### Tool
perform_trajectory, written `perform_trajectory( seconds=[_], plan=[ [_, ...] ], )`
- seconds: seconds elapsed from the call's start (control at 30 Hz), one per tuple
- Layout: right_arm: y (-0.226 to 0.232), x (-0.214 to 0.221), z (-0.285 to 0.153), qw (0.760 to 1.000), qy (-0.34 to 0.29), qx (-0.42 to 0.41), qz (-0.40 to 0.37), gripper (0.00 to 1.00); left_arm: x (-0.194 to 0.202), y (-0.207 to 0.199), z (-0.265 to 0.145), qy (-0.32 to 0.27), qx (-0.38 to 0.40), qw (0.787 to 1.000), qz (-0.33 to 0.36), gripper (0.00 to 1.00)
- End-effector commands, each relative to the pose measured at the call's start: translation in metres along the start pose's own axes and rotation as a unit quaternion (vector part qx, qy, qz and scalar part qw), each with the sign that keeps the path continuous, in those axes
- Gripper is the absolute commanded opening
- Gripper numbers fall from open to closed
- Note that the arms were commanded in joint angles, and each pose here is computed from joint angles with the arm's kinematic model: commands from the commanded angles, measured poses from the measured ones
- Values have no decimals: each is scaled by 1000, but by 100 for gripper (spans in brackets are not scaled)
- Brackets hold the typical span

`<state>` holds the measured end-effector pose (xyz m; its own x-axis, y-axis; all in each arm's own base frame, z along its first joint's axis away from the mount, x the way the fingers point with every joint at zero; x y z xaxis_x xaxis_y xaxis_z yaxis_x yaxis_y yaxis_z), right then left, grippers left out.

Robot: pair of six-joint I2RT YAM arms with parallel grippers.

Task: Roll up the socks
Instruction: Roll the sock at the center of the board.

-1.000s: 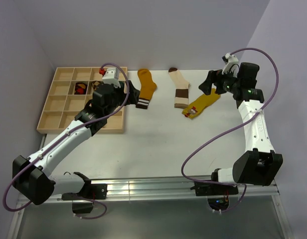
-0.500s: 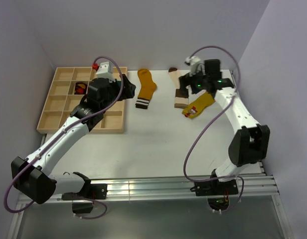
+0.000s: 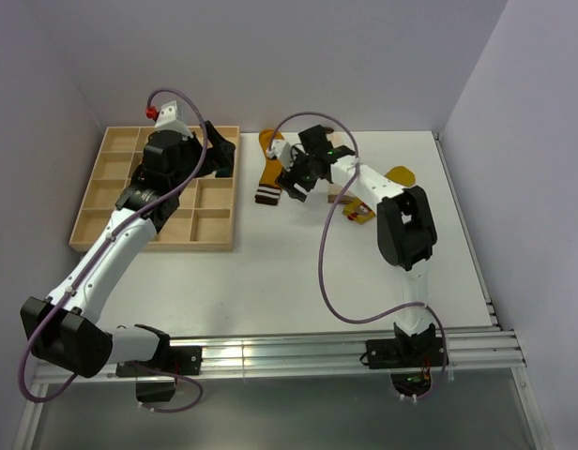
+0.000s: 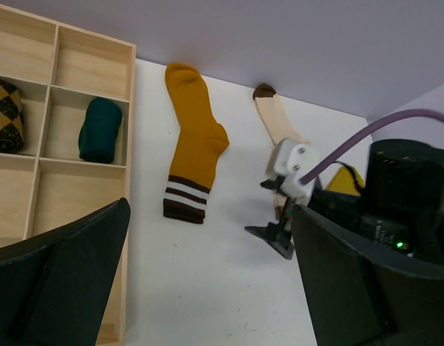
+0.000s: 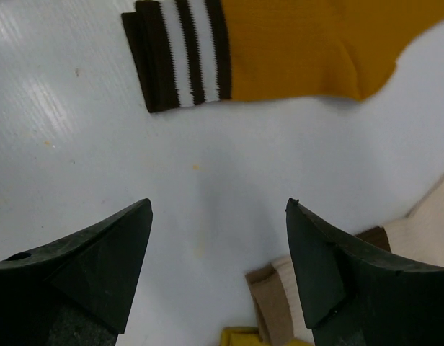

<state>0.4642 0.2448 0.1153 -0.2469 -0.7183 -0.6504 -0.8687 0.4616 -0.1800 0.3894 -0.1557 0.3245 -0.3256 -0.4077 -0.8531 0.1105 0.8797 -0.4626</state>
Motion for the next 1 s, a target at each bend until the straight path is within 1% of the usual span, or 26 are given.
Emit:
perform_trajectory(
  seconds=[0.0,0.17,0.3,0.5,0.57,0.63,0.97],
  plan=[
    [9,-23,19,996,-7,1,-91,80,-18,-12,0,-16,25,999,-15,99],
    [29,-27,48,992,-3,-11,-122,75,-16,-8,4,-13,19,1000,-13,100],
    [30,-37,66,991,-2,0,-135,73,-17,-5,5,-13,16,1000,-13,99],
    [26,-40,87,990,6,7,-138,70,-18,-3,2,-14,14,1000,-5,99],
    [28,-40,90,990,6,6,-142,64,-17,-3,2,-12,13,1000,-3,99],
    [29,-40,92,990,6,1,-143,61,-19,-4,2,-12,16,1000,0,99],
    [46,-29,100,986,27,-32,-159,61,-10,-2,9,2,18,1000,2,100]
  ],
)
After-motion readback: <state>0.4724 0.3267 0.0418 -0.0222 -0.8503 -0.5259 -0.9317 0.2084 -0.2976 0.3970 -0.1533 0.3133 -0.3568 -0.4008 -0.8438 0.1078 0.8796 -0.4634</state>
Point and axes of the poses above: each gripper's point midway between its finger pads, its own z axis out along the fingers, its own y axis along the line the jaws close on, x = y × z, the point moved 1 cm from there along -z, back along the fingers, and after that the axes turned 1 degree about z, right-handed, at the moved point
